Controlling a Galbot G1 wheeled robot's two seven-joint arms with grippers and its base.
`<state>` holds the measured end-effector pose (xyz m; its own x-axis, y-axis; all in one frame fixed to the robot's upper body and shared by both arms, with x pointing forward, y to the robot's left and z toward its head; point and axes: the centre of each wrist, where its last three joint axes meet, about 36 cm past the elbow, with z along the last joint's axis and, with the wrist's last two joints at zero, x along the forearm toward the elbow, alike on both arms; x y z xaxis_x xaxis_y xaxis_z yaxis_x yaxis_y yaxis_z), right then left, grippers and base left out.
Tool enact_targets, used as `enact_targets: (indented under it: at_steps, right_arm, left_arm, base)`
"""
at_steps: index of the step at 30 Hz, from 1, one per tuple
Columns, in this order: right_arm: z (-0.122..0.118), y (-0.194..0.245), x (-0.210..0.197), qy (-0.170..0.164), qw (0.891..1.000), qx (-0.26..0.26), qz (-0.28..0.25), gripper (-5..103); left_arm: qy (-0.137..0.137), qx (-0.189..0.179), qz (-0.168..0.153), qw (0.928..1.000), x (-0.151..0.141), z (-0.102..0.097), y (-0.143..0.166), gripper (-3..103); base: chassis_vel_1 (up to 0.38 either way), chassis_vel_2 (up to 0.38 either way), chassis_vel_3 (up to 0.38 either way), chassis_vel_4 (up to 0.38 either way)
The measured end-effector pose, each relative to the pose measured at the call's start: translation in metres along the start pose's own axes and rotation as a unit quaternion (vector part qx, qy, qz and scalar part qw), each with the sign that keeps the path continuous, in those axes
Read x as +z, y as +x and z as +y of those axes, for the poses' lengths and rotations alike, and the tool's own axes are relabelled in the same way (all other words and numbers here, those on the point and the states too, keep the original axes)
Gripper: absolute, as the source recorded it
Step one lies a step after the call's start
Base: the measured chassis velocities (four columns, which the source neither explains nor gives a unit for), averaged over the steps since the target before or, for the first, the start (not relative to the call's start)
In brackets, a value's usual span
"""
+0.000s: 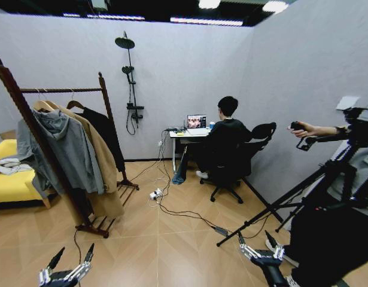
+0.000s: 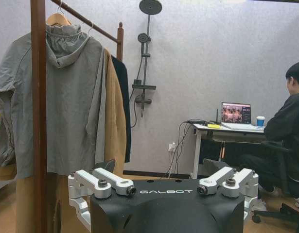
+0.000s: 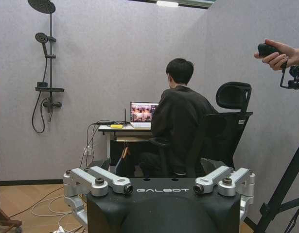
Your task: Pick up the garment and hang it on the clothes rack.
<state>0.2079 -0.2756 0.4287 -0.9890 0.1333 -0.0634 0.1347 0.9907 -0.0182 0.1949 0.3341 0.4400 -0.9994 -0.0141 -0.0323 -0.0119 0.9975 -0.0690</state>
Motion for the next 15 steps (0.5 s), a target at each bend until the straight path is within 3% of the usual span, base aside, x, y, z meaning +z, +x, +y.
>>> enact_targets:
  at_steps: [15]
  right_arm:
    - [0.0,0.0,0.0,0.0,1.0,0.0,0.0,100]
  left_arm:
    - [0.0,0.0,0.0,1.0,0.0,0.0,0.0,100]
  base:
    - [0.0,0.0,0.0,0.0]
